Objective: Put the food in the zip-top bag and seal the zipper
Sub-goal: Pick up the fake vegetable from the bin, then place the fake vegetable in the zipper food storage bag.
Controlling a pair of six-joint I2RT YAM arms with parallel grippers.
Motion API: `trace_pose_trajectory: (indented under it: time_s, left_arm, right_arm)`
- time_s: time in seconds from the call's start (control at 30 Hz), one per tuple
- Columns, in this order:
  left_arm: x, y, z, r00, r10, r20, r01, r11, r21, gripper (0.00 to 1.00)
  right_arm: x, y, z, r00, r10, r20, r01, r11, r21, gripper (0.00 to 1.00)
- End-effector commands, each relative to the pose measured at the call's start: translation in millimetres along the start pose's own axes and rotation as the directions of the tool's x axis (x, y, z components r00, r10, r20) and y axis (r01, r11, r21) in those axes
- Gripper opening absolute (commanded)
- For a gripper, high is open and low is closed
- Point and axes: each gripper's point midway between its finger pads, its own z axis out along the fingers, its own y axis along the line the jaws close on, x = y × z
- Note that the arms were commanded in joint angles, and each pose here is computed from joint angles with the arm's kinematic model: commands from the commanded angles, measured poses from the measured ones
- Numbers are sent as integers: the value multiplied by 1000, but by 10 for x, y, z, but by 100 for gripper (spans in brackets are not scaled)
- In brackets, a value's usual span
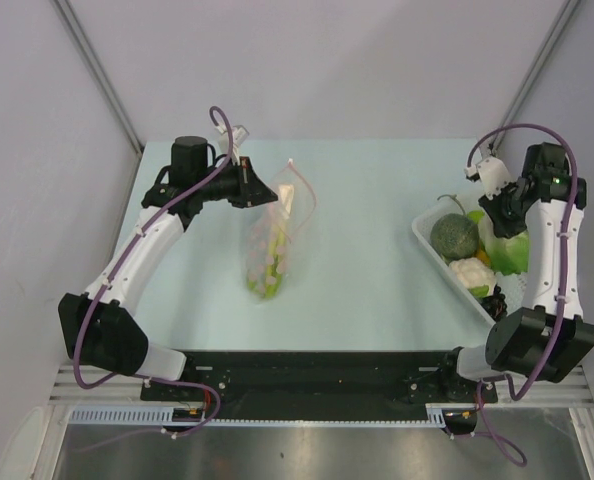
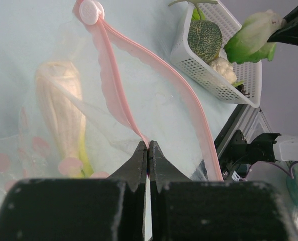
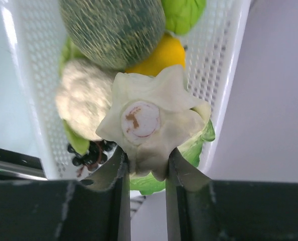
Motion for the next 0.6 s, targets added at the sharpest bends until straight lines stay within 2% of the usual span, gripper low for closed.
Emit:
trace_pose_trajectory:
  time_s: [0.0, 0.07, 0.17, 0.2, 0.23, 0.27, 0.3, 0.33, 0.37, 0.43, 0.47, 0.5, 0.53, 0.57]
  left_arm:
    - [-74, -161, -87, 998, 61, 28, -62, 998, 33, 0]
    - [-93, -159, -91, 997, 65, 37, -66, 997, 31, 0]
    - [-87, -167, -85, 998, 55, 37, -57, 998, 35, 0]
    - [-79, -155, -82, 998, 50, 34, -52, 998, 33, 0]
    - [-80, -160, -79, 998, 52, 34, -53, 998, 34, 0]
    - [-88, -158, -85, 998, 53, 38, -55, 998, 32, 0]
    - [-77, -153, -77, 998, 51, 36, -53, 998, 32, 0]
    - [-77, -148, -80, 998, 50, 38, -52, 998, 31, 0]
    - [-88, -151, -79, 998, 53, 43, -54, 998, 32, 0]
    - [-78, -160, -70, 998, 53, 43, -54, 998, 36, 0]
    - [-85, -178, -72, 997, 55, 46, -57, 997, 45, 0]
    - [-76, -180, -70, 998, 51, 46, -53, 997, 49, 0]
    - [-77, -182, -73, 998, 48, 48, -50, 997, 51, 0]
    - [-71, -206, -66, 998, 44, 47, -47, 997, 66, 0]
  right_arm:
    - [-490, -25, -245, 979, 63, 194, -61, 998, -20, 0]
    - [-840, -131, -569, 935, 120, 335, -124, 992, -7, 0]
    - [-1355, -13, -931, 830, 225, 510, -174, 974, -145, 0]
    - [-1641, 73, -1163, 769, 221, 599, -125, 972, -198, 0]
    - [-1778, 135, -1308, 734, 229, 640, -104, 968, -227, 0]
    - [-1916, 246, -1443, 693, 294, 658, -116, 947, -300, 0]
    - [-2156, 382, -1658, 629, 283, 724, -41, 942, -333, 0]
    - [-2266, 478, -1803, 589, 307, 747, -20, 930, -367, 0]
    - [-2460, 538, -2029, 507, 363, 782, 3, 906, -423, 0]
    - [-2643, 759, -2257, 430, 442, 787, 53, 858, -511, 0]
    - [-2809, 711, -2476, 326, 440, 837, 102, 864, -494, 0]
    - [-2890, 853, -2621, 300, 563, 770, 109, 782, -614, 0]
    - [-2966, 965, -2584, 294, 609, 736, 132, 737, -663, 0]
    - [-3084, 978, -2770, 223, 626, 748, 190, 724, -663, 0]
